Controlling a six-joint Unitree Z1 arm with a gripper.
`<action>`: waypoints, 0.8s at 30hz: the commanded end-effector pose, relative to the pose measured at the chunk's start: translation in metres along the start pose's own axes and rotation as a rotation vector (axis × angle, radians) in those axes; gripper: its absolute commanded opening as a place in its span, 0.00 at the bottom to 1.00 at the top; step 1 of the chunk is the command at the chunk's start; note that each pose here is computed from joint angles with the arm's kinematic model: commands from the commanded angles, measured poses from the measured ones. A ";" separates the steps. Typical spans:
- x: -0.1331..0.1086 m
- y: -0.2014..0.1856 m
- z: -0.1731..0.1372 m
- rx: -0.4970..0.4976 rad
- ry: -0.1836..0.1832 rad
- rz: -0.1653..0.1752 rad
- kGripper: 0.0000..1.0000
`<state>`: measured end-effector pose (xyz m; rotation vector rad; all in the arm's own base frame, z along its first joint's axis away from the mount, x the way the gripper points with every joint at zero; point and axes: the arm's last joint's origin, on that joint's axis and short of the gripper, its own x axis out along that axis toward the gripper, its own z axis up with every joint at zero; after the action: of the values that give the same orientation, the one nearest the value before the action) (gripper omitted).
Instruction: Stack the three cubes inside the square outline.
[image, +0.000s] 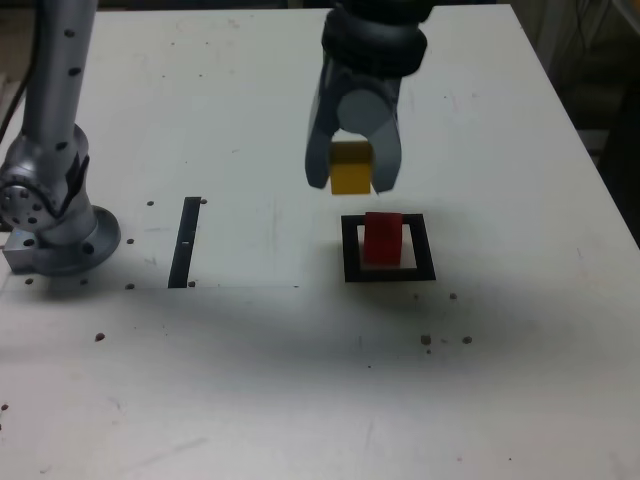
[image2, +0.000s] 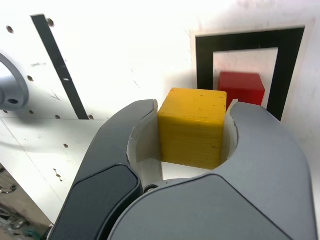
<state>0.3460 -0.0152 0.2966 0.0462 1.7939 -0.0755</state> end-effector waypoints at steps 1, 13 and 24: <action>0.002 -0.002 0.006 0.000 0.000 -0.005 0.24; 0.013 -0.012 0.029 0.015 0.005 -0.014 0.24; 0.020 -0.013 0.038 0.019 0.010 -0.008 0.24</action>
<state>0.3753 -0.0307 0.2710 0.0503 1.8023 -0.1012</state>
